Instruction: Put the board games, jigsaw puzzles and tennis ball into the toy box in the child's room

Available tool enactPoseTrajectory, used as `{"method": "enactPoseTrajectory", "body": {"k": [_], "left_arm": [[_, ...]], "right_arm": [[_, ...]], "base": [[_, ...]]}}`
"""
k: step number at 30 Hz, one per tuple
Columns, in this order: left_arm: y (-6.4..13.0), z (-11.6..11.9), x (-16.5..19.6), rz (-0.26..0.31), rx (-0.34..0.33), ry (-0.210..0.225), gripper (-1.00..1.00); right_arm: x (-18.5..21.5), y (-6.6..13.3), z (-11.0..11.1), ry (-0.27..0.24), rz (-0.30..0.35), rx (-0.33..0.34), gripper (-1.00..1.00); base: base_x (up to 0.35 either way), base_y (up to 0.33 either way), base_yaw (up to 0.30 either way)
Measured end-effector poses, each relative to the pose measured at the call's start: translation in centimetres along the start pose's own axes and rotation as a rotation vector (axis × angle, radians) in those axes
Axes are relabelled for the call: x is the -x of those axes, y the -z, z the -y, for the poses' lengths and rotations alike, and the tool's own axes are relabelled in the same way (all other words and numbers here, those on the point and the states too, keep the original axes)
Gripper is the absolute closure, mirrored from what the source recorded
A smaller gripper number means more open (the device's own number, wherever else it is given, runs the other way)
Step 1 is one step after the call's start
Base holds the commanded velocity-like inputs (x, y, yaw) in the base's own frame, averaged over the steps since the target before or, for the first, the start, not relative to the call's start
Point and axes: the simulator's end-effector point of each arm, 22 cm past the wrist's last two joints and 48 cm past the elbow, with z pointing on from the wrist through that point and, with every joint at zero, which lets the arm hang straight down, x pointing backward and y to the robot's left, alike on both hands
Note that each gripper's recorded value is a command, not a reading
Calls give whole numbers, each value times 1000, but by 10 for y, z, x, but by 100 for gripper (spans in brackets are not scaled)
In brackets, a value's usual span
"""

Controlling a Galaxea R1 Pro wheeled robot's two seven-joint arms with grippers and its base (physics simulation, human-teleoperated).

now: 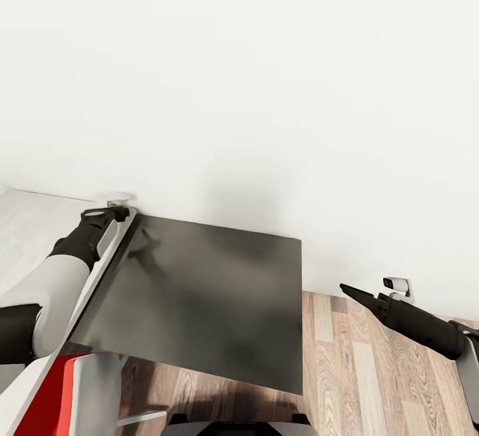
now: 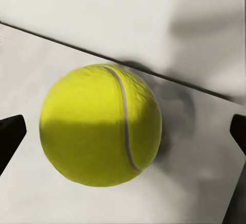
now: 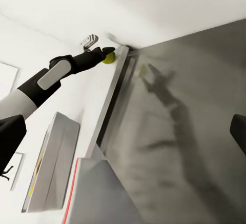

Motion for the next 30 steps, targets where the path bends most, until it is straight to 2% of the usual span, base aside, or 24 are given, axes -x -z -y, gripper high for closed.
{"method": "enactPoseTrajectory", "body": {"k": [8, 16, 30], "left_arm": [[0, -1, 1, 3, 5, 0, -100], [-3, -6, -5, -4, 38, -4, -100], [-10, -3, -17, -20, 43, -12, -100]], "right_arm": [[0, 0, 1, -2, 0, 0, -100], [-2, -1, 4, -9, -3, -4, -100], [-7, -2, 11, -24, -10, -11, -100]], "base": [[0, 0, 0], [0, 0, 0], [0, 0, 0]]}}
